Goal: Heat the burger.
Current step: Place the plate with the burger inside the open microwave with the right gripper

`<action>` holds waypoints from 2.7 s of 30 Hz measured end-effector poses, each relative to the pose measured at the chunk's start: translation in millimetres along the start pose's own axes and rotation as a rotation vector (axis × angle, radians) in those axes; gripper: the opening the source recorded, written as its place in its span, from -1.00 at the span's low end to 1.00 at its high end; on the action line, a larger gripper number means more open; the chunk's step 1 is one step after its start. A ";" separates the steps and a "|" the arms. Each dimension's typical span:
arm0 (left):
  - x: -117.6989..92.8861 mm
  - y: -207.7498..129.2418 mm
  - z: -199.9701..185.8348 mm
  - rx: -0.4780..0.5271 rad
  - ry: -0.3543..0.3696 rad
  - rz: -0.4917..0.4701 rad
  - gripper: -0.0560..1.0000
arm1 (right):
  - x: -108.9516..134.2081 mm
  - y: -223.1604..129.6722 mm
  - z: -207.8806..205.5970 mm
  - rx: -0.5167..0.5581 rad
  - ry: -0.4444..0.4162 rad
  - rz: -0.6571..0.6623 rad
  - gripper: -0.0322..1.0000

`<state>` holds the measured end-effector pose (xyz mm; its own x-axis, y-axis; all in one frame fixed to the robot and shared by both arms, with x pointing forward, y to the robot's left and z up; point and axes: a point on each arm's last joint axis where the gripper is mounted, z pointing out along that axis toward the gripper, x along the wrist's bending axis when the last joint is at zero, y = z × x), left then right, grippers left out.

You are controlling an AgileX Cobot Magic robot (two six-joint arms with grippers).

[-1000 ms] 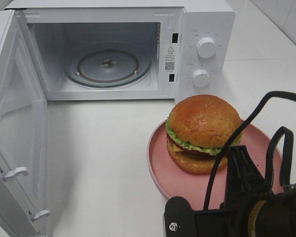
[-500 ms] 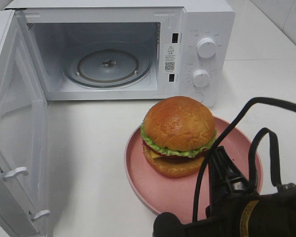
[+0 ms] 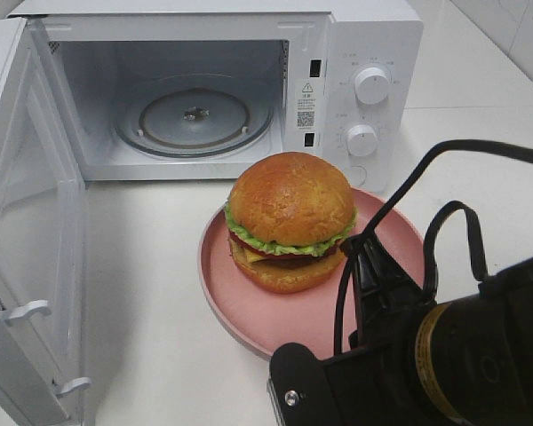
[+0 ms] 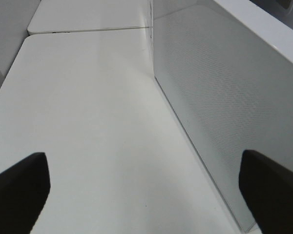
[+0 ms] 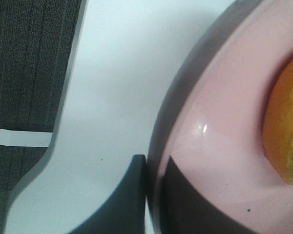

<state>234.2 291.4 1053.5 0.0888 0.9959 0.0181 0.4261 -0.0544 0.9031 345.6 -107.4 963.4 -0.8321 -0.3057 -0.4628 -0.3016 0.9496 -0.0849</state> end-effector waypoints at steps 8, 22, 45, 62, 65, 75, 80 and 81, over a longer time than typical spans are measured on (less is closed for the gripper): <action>0.0 0.0 0.0 0.000 0.000 0.000 0.95 | -14.3 -11.7 8.4 -0.016 -0.008 -0.061 -0.87; 0.0 0.0 0.0 0.000 0.000 0.000 0.95 | -22.4 -26.5 18.0 -0.080 0.074 -0.171 -0.87; 0.0 0.0 0.0 0.000 0.000 0.000 0.95 | -42.4 -49.3 28.0 -0.224 0.086 -0.193 -0.87; 0.0 0.0 0.0 0.000 0.000 0.000 0.95 | -51.5 -49.2 28.3 -0.212 -0.001 -0.256 -0.87; 0.0 0.0 0.0 0.000 0.000 0.000 0.95 | -52.6 -50.5 29.4 -0.194 -0.013 -0.275 -0.87; 0.0 0.0 0.0 0.000 0.000 0.000 0.95 | -62.9 -45.6 37.7 -0.183 -0.033 -0.239 -0.87; 0.0 0.0 0.0 0.000 0.000 0.000 0.95 | -76.6 -37.3 48.3 -0.173 -0.009 -0.213 -0.87; 0.0 0.0 0.0 0.000 0.000 0.000 0.95 | -83.0 -33.7 52.0 -0.173 -0.009 -0.200 -0.87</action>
<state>234.2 291.4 1053.5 0.0888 0.9959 0.0181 0.4261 -0.0544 0.9031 449.0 -110.4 958.8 -0.7444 -0.4845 -0.4595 -0.5351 0.8444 -0.0235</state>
